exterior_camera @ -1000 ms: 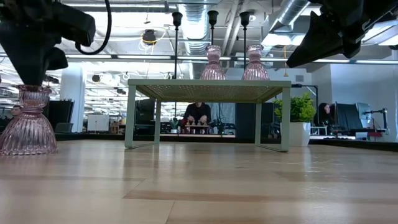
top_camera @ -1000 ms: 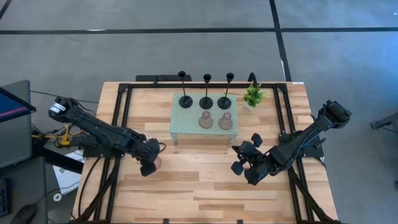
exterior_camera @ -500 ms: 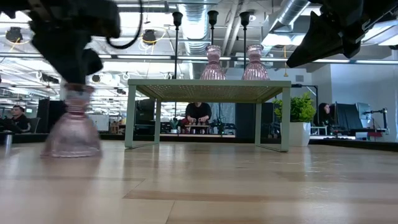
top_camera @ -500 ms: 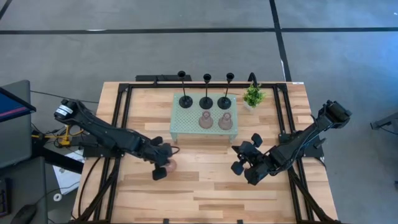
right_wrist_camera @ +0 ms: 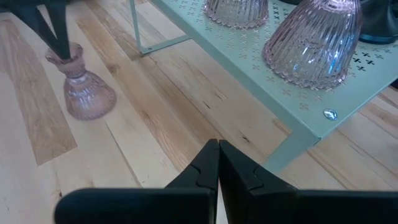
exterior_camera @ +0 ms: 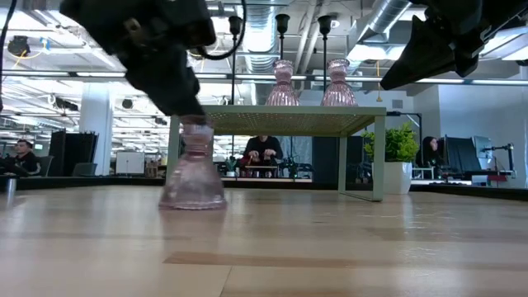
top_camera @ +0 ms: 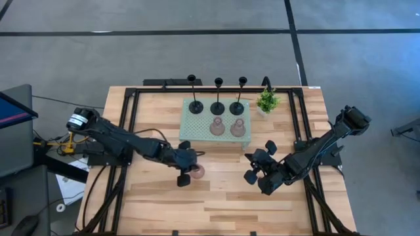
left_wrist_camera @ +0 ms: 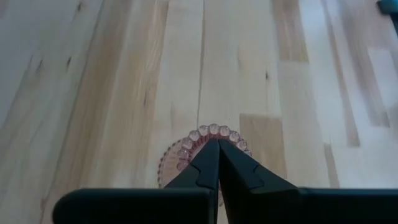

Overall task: Pick & Place candle stick holders
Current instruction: Put the glass candle holder on the shelf aligned with the other black candle holder

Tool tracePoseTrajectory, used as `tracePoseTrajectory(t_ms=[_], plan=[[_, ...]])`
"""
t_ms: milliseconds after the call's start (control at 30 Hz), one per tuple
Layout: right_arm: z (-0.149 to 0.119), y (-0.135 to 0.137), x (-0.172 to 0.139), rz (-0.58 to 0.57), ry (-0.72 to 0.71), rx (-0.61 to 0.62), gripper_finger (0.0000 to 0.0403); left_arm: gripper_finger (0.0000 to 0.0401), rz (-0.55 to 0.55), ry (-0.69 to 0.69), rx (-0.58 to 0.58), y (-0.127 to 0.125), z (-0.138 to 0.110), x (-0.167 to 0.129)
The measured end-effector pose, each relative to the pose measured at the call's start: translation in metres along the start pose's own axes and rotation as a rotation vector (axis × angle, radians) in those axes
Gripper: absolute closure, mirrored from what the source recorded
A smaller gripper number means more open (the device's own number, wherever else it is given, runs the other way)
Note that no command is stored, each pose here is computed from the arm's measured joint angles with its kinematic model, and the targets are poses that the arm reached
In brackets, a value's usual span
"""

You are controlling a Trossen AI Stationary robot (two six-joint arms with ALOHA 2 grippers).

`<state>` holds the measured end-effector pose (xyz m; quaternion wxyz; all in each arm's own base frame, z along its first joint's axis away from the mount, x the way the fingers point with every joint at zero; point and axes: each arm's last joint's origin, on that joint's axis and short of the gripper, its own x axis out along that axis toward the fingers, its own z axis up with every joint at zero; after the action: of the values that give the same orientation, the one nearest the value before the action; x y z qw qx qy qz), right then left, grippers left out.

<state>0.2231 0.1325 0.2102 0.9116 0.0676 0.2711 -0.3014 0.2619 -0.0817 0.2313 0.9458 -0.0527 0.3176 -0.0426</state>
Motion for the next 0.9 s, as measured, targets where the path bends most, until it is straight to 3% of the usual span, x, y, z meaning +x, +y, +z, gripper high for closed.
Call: tracePoseTrajectory(t_ms=[267,467,733,900], plan=[[0.000,0.000,0.000,0.000,0.000,-0.001,0.0403,0.0396,-0.058,-0.069,0.031,0.009,0.008,0.017],[0.000,0.000,0.000,-0.002,0.001,-0.003,0.0403,0.0396,-0.056,-0.097,0.081,0.011,0.011,0.014],[0.000,-0.001,0.000,-0.004,0.003,-0.006,0.0403,0.0396,-0.094,-0.297,0.094,0.010,0.034,-0.053],[0.000,0.000,0.000,-0.003,0.002,-0.005,0.0403,0.0396,-0.118,-0.347,0.111,0.009,0.032,-0.095]])
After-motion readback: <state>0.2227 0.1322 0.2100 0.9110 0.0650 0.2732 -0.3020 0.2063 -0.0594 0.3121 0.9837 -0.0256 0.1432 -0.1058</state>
